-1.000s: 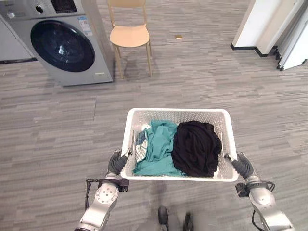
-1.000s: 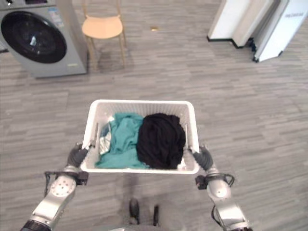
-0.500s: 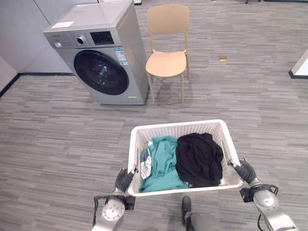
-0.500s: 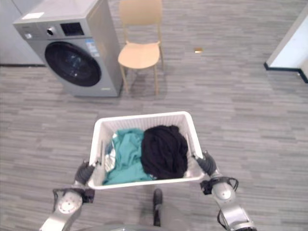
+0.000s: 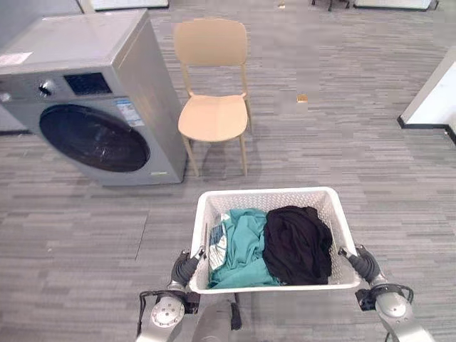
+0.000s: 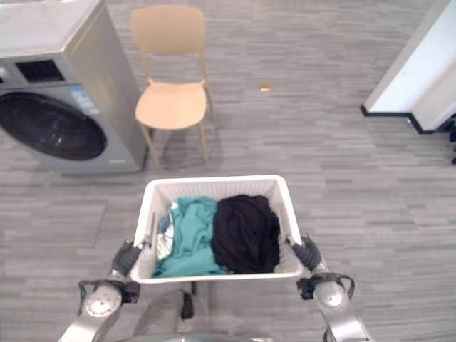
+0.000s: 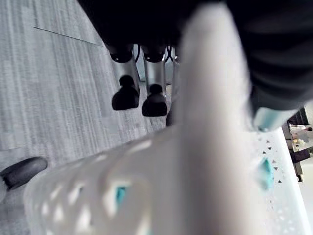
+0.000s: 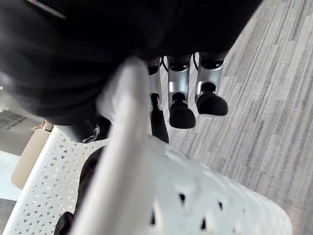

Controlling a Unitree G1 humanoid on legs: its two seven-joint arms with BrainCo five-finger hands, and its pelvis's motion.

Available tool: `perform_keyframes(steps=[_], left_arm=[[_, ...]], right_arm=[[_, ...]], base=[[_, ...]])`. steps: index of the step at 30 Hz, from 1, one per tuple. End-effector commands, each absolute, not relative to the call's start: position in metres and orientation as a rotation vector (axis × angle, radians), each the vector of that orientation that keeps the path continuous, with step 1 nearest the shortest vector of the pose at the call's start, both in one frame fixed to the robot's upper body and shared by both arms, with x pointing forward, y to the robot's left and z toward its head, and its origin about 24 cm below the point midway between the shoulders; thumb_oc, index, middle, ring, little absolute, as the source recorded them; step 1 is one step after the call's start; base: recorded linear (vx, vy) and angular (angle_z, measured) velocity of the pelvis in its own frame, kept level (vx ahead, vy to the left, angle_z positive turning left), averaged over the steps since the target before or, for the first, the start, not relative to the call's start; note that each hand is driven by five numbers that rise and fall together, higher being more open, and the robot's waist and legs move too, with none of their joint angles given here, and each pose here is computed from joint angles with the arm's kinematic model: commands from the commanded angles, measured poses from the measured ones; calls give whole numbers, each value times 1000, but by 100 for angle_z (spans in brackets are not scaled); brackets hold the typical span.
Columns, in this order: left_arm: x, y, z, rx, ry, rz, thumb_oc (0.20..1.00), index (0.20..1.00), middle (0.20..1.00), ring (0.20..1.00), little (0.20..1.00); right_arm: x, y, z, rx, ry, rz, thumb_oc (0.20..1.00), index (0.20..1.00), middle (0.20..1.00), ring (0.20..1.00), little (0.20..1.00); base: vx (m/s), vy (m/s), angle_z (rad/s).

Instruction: Grab the laundry basket,head to the washer,open it,put in the laundry and shut it.

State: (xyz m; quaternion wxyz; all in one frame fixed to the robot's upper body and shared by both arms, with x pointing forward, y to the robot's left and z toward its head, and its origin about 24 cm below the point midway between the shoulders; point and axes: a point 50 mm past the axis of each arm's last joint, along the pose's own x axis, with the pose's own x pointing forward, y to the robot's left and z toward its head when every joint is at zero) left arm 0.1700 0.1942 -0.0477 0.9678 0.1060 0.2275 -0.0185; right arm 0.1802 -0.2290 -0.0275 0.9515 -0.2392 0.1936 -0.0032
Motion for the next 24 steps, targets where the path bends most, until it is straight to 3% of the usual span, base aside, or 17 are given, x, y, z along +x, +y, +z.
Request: perform_keyframes(steps=[1,10,24], left_arm=[[206,202,5,172,172,-6,200,200,200,200,200],[211,208,11,197,147,9,200,200,200,200,200],[207,198,1,145,181,-18,200,200,200,200,200]], right_arm=[[217,-220,29,-371,64,-28,200,200,200,200,200],[226,-206,33,-367,34,25,200,200,200,200,200],[215,-231,28,-382,85,-60,200,200,200,200,200]], base=[[314,249,5],[313,164,21],[289,-73,55]])
